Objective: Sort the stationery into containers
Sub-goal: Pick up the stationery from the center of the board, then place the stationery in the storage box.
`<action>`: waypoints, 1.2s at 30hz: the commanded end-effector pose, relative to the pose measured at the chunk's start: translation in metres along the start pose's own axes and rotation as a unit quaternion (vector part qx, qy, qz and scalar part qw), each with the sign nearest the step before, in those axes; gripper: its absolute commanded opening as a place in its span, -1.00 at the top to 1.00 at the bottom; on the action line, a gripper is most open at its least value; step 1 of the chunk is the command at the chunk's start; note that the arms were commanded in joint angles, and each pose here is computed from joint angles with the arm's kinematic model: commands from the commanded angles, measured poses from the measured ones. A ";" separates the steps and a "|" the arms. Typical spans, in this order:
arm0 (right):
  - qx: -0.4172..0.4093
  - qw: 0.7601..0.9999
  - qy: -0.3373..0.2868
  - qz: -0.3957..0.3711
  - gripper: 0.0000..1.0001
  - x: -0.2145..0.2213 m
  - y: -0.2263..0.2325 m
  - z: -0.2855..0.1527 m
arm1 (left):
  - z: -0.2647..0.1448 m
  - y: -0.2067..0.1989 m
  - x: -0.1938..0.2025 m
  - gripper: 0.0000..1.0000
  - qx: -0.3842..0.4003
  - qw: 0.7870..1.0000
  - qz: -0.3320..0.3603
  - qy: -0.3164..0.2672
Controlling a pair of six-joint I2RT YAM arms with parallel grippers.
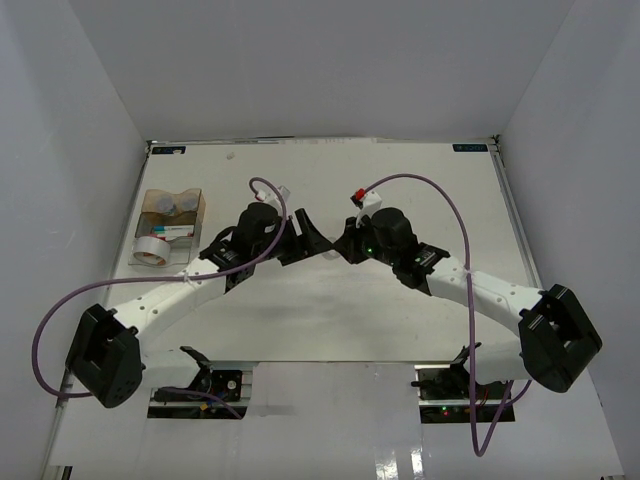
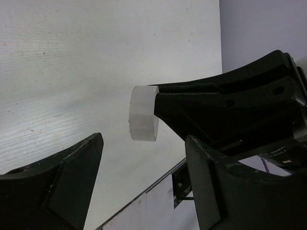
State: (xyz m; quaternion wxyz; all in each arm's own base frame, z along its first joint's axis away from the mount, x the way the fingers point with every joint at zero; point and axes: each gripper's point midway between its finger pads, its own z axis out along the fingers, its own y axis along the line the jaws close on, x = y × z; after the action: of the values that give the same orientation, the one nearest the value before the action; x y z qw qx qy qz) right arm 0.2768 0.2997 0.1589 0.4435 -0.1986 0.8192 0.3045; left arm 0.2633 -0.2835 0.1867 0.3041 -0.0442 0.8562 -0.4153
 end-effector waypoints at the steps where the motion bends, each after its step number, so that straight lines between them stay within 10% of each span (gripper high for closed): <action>1: -0.031 0.999 -0.031 0.005 0.79 -0.016 0.015 -0.003 | 0.004 -0.009 -0.011 -0.57 -0.007 1.000 0.004 -0.020; 14: -0.041 0.999 -0.027 0.013 0.74 -0.010 0.018 -0.002 | 0.021 -0.012 -0.003 0.34 -0.023 0.999 0.020 -0.011; 19: -0.039 0.999 -0.021 0.011 0.39 -0.005 0.016 -0.001 | 0.018 -0.010 -0.006 0.81 -0.031 0.999 0.031 -0.022; 30: 0.017 0.999 -0.030 -0.027 -0.74 -0.007 -0.006 -0.017 | -0.018 0.060 -0.030 0.92 -0.190 0.979 0.035 -0.062; 36: 0.060 0.997 -0.034 -0.044 -0.87 0.003 -0.026 -0.031 | -0.087 0.116 -0.069 0.93 -0.290 0.950 0.013 -0.114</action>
State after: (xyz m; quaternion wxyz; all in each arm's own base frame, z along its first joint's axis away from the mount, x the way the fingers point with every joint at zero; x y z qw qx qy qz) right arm 0.2697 0.2737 0.1644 0.4798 -0.1996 0.8097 0.2728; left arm 0.2926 -0.1759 0.1528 0.3471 -0.1396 0.9075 -0.1912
